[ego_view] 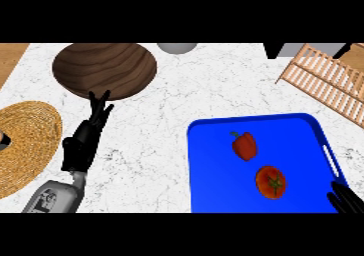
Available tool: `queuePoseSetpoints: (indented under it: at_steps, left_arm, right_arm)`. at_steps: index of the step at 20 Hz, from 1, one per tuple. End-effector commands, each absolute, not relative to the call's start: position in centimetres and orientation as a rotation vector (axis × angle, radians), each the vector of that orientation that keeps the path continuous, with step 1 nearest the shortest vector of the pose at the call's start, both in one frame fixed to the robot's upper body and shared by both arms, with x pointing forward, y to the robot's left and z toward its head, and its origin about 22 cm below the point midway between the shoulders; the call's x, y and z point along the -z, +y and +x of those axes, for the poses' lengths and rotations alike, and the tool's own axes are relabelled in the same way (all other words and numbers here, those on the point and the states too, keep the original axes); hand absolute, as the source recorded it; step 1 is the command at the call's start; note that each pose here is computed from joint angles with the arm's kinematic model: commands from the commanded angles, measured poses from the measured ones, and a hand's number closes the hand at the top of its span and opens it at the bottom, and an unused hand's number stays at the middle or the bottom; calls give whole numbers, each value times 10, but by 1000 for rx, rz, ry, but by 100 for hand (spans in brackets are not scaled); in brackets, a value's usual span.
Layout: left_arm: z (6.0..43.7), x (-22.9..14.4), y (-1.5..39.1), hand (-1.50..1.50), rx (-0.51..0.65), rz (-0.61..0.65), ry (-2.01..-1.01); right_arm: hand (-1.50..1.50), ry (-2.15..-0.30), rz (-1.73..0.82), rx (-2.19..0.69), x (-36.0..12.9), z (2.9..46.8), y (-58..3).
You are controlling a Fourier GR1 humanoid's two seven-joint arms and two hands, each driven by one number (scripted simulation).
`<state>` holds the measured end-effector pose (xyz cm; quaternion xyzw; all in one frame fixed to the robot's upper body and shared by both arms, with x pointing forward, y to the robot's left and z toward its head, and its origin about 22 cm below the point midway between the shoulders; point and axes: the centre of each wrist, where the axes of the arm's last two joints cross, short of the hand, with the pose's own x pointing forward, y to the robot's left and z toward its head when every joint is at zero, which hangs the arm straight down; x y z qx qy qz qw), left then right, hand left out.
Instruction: Pick the tomato from the tray and place it in the tiered shelf
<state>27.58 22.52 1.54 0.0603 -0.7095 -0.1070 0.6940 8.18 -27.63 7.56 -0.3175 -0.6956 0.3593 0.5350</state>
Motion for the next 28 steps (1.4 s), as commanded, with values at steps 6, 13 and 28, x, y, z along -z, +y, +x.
queuePoseSetpoints:
  at_steps: [6, 13, 28]
  left_arm:
    - [276, -16, 232, 0, 247, 124, -1564]
    - [273, -16, 224, 0, 276, 117, -1571]
    - [285, -17, 226, 0, 243, 96, -1569]
  right_arm:
    - [-150, -1641, -763, -835, -60, 84, -247]
    - [-150, -1607, -780, -833, -71, 96, -243]
    - [-150, -1525, -838, -879, -41, 128, -256]
